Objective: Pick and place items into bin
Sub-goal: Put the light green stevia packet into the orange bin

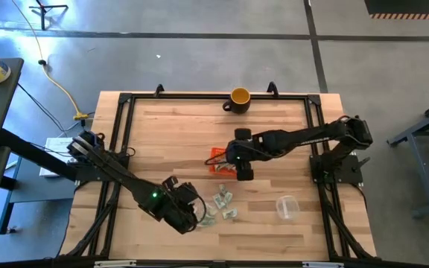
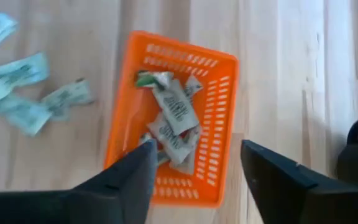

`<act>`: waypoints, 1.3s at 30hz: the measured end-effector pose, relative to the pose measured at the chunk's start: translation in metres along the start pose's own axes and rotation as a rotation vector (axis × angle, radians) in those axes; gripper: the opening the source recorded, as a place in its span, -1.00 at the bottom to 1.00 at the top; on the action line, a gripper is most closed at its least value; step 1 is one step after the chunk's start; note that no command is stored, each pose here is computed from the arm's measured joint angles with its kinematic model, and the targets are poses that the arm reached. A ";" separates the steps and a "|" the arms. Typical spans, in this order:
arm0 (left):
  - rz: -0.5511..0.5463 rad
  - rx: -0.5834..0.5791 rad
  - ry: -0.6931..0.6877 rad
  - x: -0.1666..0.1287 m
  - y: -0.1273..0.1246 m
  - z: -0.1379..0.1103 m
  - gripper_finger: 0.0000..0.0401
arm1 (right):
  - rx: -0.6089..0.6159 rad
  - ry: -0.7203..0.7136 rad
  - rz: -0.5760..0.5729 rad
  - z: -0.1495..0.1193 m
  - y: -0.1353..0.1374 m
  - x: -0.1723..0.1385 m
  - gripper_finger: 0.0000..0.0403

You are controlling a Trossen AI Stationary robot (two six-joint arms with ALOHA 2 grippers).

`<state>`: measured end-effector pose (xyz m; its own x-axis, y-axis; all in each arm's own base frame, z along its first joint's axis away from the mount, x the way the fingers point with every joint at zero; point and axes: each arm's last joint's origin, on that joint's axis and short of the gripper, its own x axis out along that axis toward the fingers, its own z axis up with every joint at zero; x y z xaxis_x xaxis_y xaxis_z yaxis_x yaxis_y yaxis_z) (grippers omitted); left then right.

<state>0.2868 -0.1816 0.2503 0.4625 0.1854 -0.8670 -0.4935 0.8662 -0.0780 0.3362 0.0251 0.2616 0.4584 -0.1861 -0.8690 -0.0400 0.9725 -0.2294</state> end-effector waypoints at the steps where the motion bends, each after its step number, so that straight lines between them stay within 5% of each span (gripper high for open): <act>1: -0.036 -0.012 0.007 0.006 0.003 -0.005 -0.12 | -0.017 0.001 0.006 -0.001 0.003 -0.006 0.18; 5: -0.194 0.035 -0.008 0.032 0.005 -0.029 -0.23 | -0.082 -0.009 -0.022 -0.009 0.019 -0.034 0.24; 13: -0.185 0.272 -0.024 0.057 0.015 -0.055 -0.09 | -0.072 0.074 -0.120 -0.033 0.049 -0.067 0.24; 19: -0.202 0.489 0.093 0.072 0.022 -0.056 0.21 | -0.102 0.116 -0.170 -0.053 0.071 -0.057 0.24; 28: -0.175 0.523 0.095 0.081 0.027 -0.049 0.42 | -0.092 0.167 -0.189 -0.086 0.098 -0.041 0.24; 33: -0.235 0.571 0.176 0.096 0.033 -0.042 0.35 | -0.050 0.168 -0.190 -0.086 0.097 -0.041 0.24; 39: -0.264 0.550 0.174 0.113 0.041 -0.023 0.04 | -0.011 0.191 -0.202 -0.088 0.094 -0.042 0.24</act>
<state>0.3015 -0.1359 0.1376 0.3677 -0.1048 -0.9240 0.0926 0.9928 -0.0757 0.2351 0.1125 0.2379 0.2821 -0.4004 -0.8718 0.0253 0.9115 -0.4105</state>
